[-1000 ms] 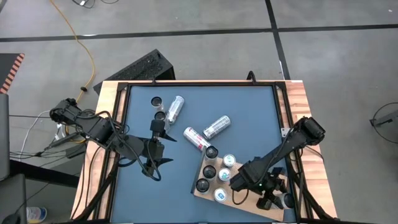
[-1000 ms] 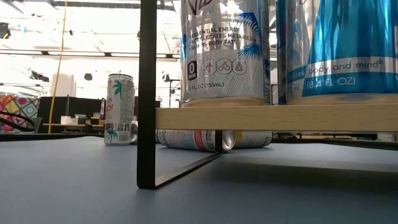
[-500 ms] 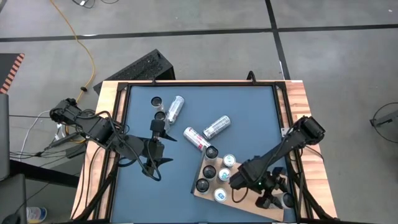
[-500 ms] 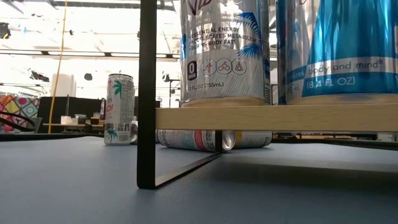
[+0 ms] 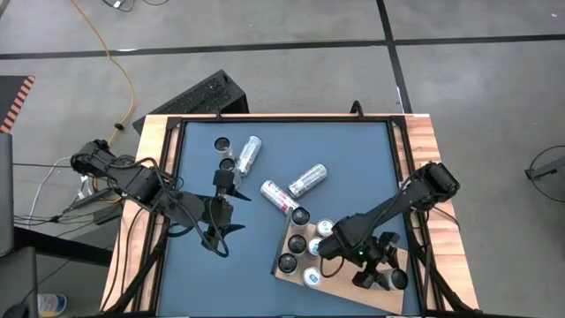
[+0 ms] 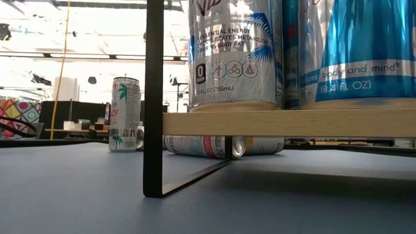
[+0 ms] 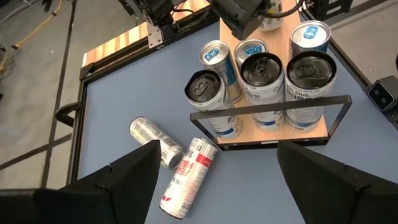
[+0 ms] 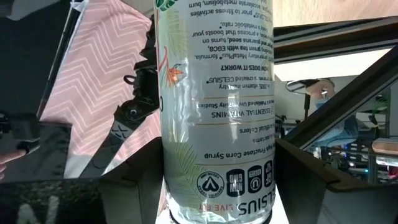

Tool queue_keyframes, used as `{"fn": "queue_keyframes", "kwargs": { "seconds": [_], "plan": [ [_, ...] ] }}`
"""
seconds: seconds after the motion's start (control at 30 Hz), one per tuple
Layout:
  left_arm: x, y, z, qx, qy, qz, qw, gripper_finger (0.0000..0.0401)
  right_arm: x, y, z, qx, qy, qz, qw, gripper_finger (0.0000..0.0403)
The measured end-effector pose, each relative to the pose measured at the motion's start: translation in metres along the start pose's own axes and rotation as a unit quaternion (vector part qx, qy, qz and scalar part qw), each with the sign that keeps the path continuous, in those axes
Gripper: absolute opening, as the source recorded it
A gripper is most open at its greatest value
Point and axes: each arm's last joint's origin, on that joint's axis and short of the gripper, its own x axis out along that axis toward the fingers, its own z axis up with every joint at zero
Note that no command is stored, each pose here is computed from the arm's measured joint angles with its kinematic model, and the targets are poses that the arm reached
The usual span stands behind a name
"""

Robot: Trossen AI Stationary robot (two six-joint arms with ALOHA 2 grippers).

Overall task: Place canned beverage on shelf
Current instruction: Put the bottom white yellow soda can on the shelf

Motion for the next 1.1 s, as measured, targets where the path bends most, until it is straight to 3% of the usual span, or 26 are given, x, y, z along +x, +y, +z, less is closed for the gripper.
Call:
{"fn": "queue_keyframes", "kwargs": {
  "seconds": [1.1],
  "plan": [
    [0.002, -0.002, -0.001, 0.012, 0.010, -0.005, 1.000, 0.0309, 0.015, 0.003, -0.017, -0.017, -0.008, -0.030, 0.999, 0.0247]
  ]
}}
